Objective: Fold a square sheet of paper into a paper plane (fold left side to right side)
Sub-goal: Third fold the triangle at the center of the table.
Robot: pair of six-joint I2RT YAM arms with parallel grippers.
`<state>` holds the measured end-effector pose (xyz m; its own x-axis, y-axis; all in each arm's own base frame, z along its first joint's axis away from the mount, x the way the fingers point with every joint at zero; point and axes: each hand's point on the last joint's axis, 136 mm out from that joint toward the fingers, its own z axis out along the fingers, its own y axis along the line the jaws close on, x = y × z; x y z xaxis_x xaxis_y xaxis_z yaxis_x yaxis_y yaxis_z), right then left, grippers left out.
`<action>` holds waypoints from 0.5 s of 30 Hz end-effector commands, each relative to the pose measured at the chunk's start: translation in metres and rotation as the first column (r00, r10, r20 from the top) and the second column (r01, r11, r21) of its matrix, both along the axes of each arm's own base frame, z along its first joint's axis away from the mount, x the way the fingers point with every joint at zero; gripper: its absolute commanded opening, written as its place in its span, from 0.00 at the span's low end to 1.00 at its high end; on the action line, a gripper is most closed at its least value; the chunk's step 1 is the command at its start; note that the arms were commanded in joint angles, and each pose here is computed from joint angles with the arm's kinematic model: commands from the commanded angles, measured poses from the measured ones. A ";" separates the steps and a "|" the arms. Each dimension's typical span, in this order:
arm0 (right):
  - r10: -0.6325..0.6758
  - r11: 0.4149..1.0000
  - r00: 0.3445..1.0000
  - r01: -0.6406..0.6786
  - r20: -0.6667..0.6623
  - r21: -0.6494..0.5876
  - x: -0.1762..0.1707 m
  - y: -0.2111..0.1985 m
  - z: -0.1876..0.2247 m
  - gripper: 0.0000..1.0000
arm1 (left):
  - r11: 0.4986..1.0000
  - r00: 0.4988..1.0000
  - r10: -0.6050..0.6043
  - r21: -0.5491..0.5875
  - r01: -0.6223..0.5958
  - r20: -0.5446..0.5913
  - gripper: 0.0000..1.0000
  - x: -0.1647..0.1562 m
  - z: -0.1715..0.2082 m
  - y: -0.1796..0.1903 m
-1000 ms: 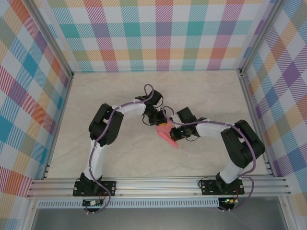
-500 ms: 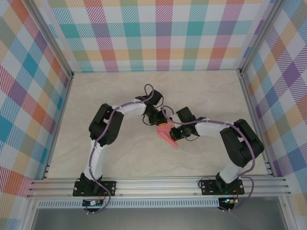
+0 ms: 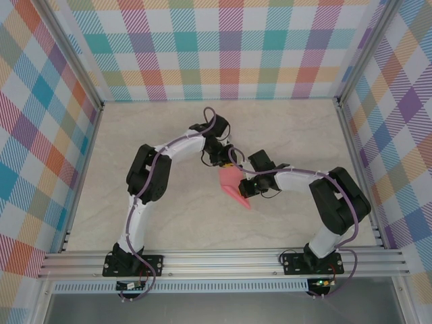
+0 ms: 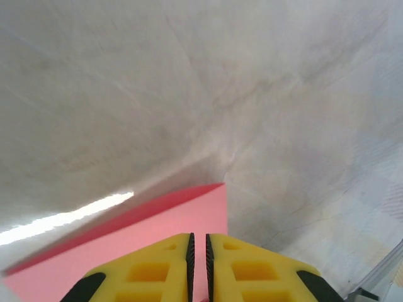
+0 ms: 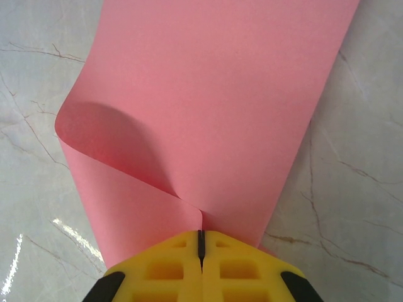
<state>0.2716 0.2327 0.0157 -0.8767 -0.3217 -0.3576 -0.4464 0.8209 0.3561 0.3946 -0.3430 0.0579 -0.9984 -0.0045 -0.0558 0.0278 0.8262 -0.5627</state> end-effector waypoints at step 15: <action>-0.012 0.997 0.994 0.004 -0.107 -0.074 -0.018 -0.015 -0.021 0.00 | 0.978 0.999 -0.009 -0.210 0.000 -0.040 0.05 -0.084 0.033 0.012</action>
